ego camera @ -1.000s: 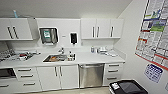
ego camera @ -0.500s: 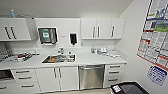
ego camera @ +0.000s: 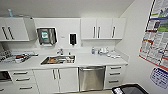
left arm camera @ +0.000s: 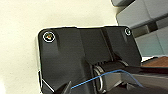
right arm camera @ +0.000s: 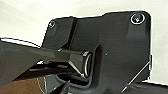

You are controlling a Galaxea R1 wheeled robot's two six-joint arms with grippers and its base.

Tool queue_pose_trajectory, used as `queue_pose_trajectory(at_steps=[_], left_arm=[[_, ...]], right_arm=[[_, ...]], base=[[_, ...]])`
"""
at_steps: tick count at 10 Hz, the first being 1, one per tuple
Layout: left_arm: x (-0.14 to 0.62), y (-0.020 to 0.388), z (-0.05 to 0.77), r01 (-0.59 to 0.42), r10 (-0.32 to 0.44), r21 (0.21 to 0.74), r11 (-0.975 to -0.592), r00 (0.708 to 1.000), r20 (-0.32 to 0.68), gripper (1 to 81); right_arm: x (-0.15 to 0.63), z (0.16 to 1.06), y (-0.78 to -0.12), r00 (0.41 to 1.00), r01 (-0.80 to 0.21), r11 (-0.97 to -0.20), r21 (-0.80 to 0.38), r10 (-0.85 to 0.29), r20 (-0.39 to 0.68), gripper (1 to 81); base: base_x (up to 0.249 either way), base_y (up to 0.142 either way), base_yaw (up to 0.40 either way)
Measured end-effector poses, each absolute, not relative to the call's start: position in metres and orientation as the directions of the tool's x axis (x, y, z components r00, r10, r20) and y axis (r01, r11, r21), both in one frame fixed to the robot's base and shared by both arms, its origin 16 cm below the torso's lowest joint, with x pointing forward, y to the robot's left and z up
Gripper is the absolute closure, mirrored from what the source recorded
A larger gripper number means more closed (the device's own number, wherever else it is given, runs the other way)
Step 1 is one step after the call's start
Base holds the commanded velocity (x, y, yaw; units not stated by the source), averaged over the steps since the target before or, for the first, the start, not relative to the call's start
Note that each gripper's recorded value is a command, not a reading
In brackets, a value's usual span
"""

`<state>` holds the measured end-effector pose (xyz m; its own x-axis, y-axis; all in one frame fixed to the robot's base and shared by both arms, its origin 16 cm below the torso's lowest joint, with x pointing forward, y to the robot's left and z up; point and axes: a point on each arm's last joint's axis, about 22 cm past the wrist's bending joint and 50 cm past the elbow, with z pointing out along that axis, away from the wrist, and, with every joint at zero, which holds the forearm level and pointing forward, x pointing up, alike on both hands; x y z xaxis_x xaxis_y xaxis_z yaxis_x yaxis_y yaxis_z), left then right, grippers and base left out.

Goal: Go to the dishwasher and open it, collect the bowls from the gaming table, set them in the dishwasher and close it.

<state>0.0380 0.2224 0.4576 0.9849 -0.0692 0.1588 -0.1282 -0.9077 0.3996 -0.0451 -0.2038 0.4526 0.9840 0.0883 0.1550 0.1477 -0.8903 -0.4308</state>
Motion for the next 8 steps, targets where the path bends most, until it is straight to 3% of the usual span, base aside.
queue_pose_trajectory(at_steps=[8], left_arm=[[0.0383, 0.2224, 0.4576, -0.128, -0.069, 0.4, -0.908, 0.985, 0.159, 1.0]], right_arm=[[-0.0446, 0.4527, -0.2038, 0.984, 0.148, -0.89, -0.431, 0.088, 0.156, 1.0]], base=[[0.099, 0.0, 0.0]])
